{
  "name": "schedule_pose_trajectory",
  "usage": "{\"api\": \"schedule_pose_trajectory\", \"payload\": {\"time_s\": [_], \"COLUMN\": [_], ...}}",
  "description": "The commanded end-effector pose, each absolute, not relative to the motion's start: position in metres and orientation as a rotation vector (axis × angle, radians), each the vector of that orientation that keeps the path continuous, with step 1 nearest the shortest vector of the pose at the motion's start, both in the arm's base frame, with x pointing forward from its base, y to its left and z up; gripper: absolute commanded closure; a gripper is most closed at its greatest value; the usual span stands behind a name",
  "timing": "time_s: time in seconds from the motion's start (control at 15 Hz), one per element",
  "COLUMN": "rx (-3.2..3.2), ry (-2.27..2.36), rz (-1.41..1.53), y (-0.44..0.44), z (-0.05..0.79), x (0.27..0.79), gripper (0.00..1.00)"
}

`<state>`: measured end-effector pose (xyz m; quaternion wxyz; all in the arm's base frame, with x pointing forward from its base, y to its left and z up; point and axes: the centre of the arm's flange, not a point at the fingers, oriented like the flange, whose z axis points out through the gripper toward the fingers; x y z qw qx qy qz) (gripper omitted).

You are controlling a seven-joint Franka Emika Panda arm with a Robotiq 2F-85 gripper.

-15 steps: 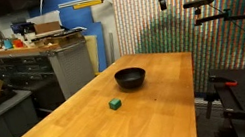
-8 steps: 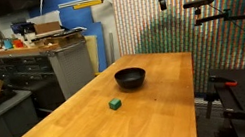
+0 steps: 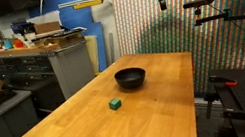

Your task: Put the green block inside the bowl

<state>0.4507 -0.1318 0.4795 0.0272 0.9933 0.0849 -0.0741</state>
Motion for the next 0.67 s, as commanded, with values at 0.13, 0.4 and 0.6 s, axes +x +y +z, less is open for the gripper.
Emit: {"api": "schedule_pose_trajectory", "payload": {"time_s": [0.13,0.4,0.6], "rx": [3.053,3.043,3.018], "ry": [0.188,0.081,-0.005], "rz": [-0.241,-0.244,-0.238], "y": [-0.132,-0.116,-0.096], "z": [0.472,0.460,0.449], "x": [0.456,0.472,0.487], "gripper": [0.00,0.00,0.00]}}
